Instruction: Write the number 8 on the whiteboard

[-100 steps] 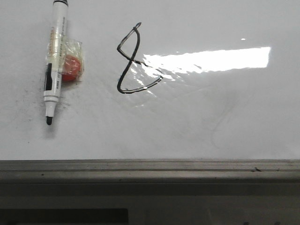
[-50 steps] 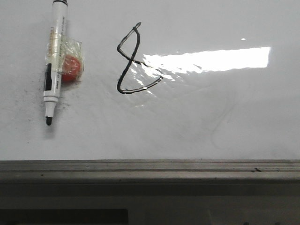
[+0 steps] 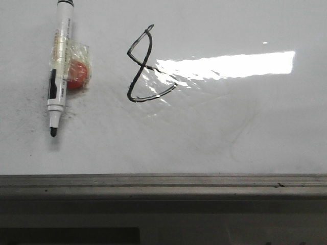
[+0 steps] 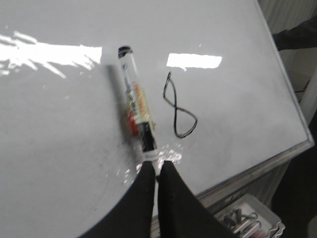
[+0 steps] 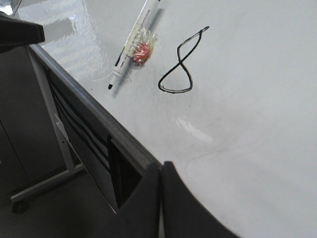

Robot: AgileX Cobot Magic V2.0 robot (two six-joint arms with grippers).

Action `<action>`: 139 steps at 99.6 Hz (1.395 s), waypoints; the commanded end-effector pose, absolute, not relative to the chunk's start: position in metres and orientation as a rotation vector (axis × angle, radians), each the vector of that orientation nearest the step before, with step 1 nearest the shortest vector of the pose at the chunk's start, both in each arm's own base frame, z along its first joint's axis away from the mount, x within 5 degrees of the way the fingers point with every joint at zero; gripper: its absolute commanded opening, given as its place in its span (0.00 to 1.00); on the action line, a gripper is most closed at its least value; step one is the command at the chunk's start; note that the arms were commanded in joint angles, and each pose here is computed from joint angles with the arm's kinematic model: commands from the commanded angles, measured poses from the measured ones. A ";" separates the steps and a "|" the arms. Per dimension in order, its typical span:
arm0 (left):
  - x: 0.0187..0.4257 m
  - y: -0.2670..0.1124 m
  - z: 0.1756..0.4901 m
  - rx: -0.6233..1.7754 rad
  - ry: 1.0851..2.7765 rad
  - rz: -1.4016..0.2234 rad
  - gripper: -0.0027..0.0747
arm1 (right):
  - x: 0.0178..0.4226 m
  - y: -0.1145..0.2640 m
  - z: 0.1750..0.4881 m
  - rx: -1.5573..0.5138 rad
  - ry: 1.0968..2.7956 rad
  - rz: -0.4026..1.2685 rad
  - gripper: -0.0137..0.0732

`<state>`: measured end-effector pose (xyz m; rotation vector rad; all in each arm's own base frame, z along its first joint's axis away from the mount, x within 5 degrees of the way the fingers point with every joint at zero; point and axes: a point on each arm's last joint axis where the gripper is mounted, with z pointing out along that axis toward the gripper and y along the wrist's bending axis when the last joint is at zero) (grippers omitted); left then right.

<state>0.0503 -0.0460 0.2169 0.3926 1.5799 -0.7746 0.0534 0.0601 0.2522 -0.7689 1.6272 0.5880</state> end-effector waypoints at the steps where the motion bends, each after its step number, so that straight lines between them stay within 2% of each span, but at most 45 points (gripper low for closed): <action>1: 0.053 -0.044 0.218 0.342 1.555 -0.746 0.01 | 0.053 0.062 0.268 -0.746 1.526 0.612 0.08; 25: 0.061 -0.029 0.199 0.182 1.602 -0.521 0.01 | 0.053 0.062 0.267 -0.747 1.528 0.611 0.08; 36: 0.059 -0.019 0.191 0.223 1.643 -0.264 0.01 | 0.053 0.062 0.267 -0.747 1.528 0.611 0.08; 40: 0.058 -0.016 0.189 0.199 1.666 -0.231 0.01 | 0.053 0.062 0.267 -0.747 1.528 0.611 0.08; 56: 0.053 -0.011 0.181 0.008 1.740 -0.247 0.01 | 0.053 0.062 0.268 -0.747 1.526 0.612 0.08; 65: 0.052 -0.011 0.176 -0.038 1.795 -0.265 0.01 | 0.053 0.062 0.268 -0.747 1.526 0.612 0.08; 79: 0.052 -0.010 0.176 -0.081 1.794 -0.283 0.01 | 0.053 0.062 0.268 -0.747 1.526 0.612 0.08; 107: 0.053 -0.006 0.178 0.003 1.779 -0.149 0.01 | 0.053 0.062 0.268 -0.747 1.526 0.612 0.08; 139: 0.053 -0.006 0.178 0.000 1.777 -0.153 0.01 | 0.053 0.062 0.268 -0.747 1.526 0.612 0.08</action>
